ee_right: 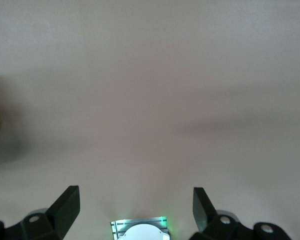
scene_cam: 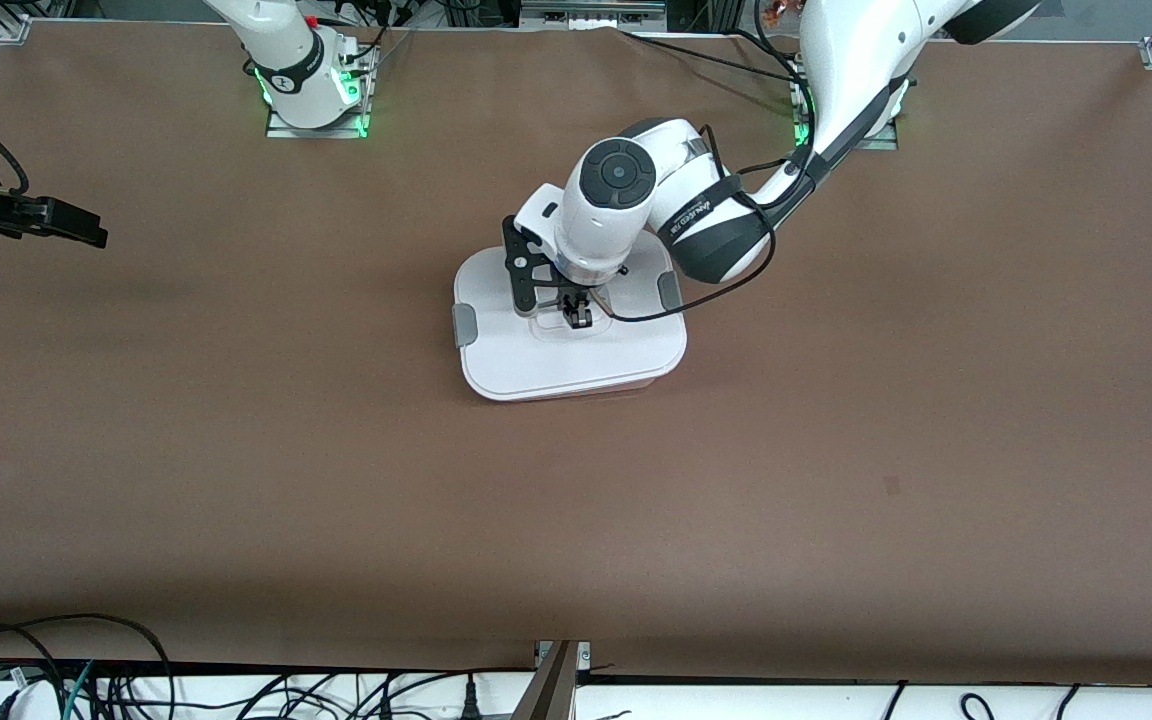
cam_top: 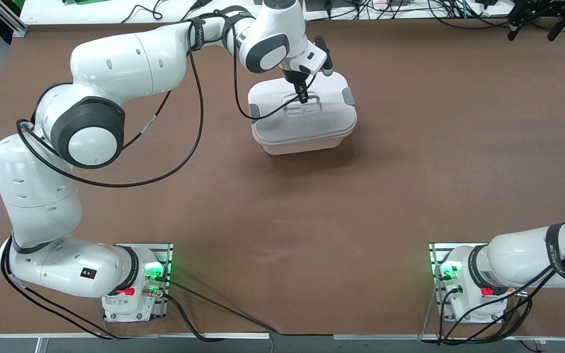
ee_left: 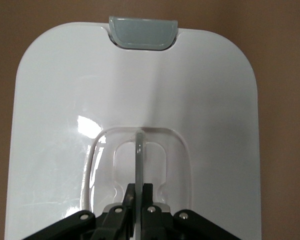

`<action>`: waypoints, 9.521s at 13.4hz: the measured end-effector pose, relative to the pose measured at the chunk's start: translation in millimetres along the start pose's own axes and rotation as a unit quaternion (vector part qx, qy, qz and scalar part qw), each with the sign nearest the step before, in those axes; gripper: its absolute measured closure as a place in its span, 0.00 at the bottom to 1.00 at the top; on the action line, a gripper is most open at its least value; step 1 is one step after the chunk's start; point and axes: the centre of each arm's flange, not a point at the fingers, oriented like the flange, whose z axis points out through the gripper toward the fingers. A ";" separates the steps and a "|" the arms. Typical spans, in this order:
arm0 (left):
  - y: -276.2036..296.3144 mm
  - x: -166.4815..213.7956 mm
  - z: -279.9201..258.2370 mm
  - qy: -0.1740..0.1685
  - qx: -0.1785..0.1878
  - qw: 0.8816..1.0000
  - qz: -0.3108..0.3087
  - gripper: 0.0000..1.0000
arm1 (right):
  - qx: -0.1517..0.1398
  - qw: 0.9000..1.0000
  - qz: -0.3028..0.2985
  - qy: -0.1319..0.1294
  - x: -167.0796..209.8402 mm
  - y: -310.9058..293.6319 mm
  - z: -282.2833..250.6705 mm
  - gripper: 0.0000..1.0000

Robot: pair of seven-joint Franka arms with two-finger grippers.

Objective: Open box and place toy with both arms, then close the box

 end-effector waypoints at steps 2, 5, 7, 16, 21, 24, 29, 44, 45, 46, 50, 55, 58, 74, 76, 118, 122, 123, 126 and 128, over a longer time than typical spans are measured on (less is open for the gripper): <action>1.3 0.2 0.0 -0.002 -0.001 1.000 0.009 0.93 | 0.000 1.000 0.000 0.000 0.0 0.0 0.0 0.00; 3.5 0.8 0.8 -0.005 -0.003 1.000 0.013 0.93 | 0.000 1.000 0.000 0.000 0.0 0.0 0.0 0.00; 3.4 0.8 0.7 -0.005 -0.003 1.000 0.014 0.93 | 0.000 1.000 0.000 0.000 0.1 0.0 -0.1 0.00; 1.8 0.1 -0.3 -0.004 -0.002 1.000 0.027 0.93 | 0.000 1.000 0.000 0.001 0.2 0.0 -0.2 0.00; 2.3 0.3 -1.6 -0.004 -0.002 1.000 0.031 0.93 | 0.000 1.000 0.000 0.001 0.3 0.0 -0.2 0.00; 2.7 -1.3 -3.2 -0.010 -0.003 0.999 0.046 0.93 | 0.000 1.000 0.000 0.001 0.3 0.0 -0.2 0.00; 5.0 -1.9 -2.3 -0.016 -0.007 0.998 0.053 0.93 | 0.000 1.000 0.000 0.001 0.3 -0.1 -0.2 0.00; -9.2 -40.8 -134.2 -0.066 0.005 0.994 -0.091 0.00 | 0.001 1.000 0.000 0.002 0.6 -0.5 -0.3 0.00; -14.1 -54.8 -154.4 -0.076 0.014 0.988 -0.133 0.00 | 0.001 1.000 -0.001 0.004 0.9 -0.5 -0.6 0.00; -18.4 -70.0 -173.6 -0.087 0.024 0.980 -0.179 0.00 | 0.001 1.000 -0.001 0.007 1.5 -0.6 -1.1 0.00; -49.7 -143.9 -242.8 -0.105 0.061 0.932 -0.341 0.00 | 0.002 1.000 0.000 0.023 5.0 -0.6 -4.0 0.00; -103.4 -271.7 -329.9 -0.083 0.122 0.864 -0.481 0.00 | 0.002 1.000 -0.001 0.025 5.3 -0.9 -4.4 0.00; -110.5 -330.1 -356.5 -0.067 0.118 0.829 -0.542 0.00 | 0.002 1.000 -0.001 0.025 5.4 -0.9 -4.4 0.00; -98.1 -401.7 -335.2 -0.026 0.101 0.776 -0.623 0.00 | 0.002 1.000 -0.001 0.026 5.4 -0.9 -4.4 0.00; -97.9 -401.8 -335.5 -0.026 0.102 0.776 -0.622 0.00 | 0.002 1.000 -0.001 0.026 5.4 -0.9 -4.4 0.00; -162.3 -273.7 -153.7 -0.081 -0.073 0.921 -0.373 0.00 | 0.003 0.999 -0.002 0.031 6.6 -2.6 -5.6 0.00; -134.6 -199.4 -133.8 -0.034 -0.086 0.976 -0.195 0.00 | 0.004 0.999 -0.003 0.034 7.3 -4.0 -5.9 0.00; -130.1 -182.9 -121.3 -0.024 -0.086 0.984 -0.157 0.00 | 0.004 0.999 -0.003 0.035 7.7 -4.1 -5.9 0.00; -90.9 -112.8 -93.1 0.000 -0.072 0.995 -0.064 0.00 | 0.003 0.999 -0.004 0.034 12.1 -5.5 -1.2 0.00; -41.0 -54.3 -74.5 0.009 -0.059 0.998 -0.009 0.00 | 0.003 0.999 -0.004 0.034 15.3 -6.0 2.0 0.00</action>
